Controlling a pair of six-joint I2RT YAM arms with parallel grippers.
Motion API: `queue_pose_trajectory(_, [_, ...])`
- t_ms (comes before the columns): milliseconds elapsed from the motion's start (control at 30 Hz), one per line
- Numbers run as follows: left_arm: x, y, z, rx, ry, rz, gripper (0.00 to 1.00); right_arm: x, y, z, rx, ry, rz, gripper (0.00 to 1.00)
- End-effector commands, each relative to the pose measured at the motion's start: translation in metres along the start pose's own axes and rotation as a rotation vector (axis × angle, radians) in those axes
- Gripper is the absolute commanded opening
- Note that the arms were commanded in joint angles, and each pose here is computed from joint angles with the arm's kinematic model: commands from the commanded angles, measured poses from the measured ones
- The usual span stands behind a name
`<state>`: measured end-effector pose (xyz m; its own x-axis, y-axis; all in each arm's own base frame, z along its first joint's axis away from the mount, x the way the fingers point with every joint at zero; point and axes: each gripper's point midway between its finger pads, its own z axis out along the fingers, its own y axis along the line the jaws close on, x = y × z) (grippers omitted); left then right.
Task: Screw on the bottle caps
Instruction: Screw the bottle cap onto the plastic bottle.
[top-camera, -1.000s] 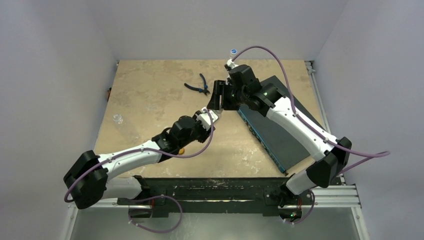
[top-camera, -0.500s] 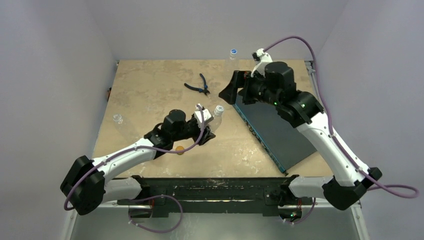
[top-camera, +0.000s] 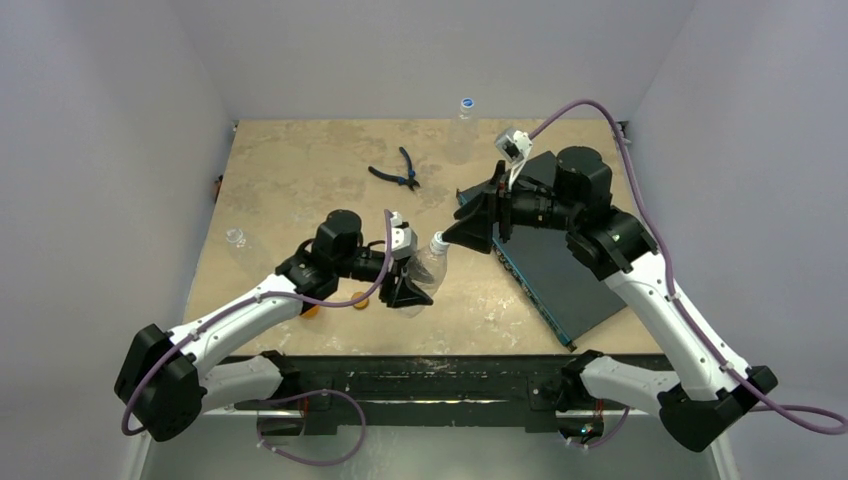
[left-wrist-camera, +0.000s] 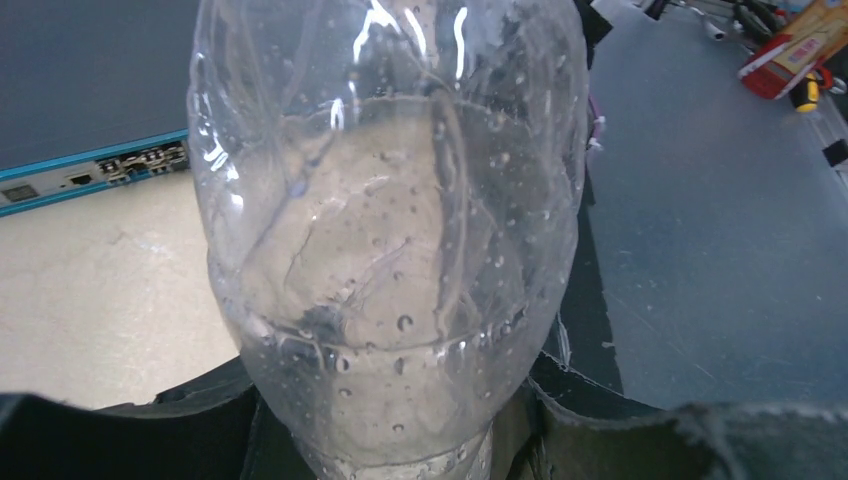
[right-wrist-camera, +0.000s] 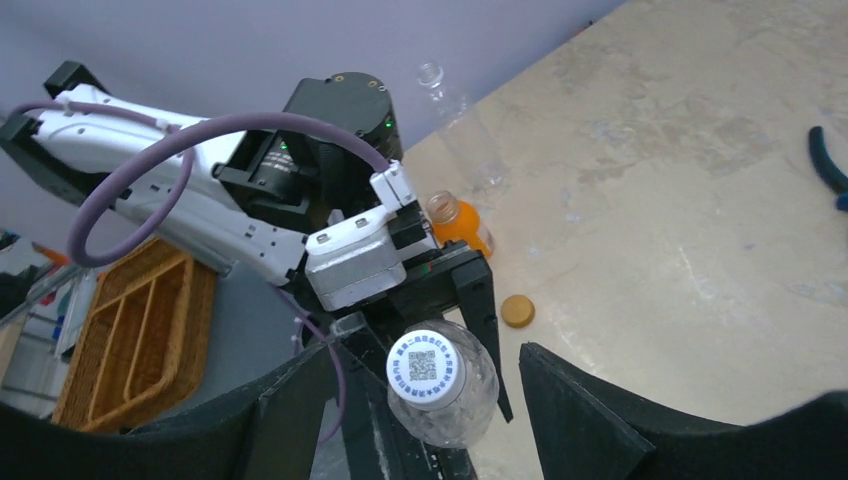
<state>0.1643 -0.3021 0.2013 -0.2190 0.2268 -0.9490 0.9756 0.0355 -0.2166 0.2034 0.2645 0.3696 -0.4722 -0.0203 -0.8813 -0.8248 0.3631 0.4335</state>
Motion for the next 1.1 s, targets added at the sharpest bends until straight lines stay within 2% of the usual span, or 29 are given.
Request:
queue_pose_trajectory(0, [-0.027, -0.021, -0.006, 0.106, -0.050, 0.043, 0.00, -0.008, 0.029, -0.003, -0.173, -0.018, -0.105, 0.73])
queue_pose_trajectory(567, [-0.025, -0.025, -0.007, 0.143, -0.042, 0.030, 0.00, 0.015, 0.026, 0.011, -0.169, 0.102, -0.117, 0.64])
queue_pose_trajectory(733, [-0.023, -0.024, -0.007, 0.143, -0.036, 0.022, 0.00, 0.012, 0.026, 0.011, -0.156, 0.091, -0.125, 0.58])
queue_pose_trajectory(1067, [-0.021, -0.022, -0.005, 0.140, -0.030, 0.012, 0.00, 0.011, 0.029, 0.013, -0.161, 0.091, -0.119, 0.55])
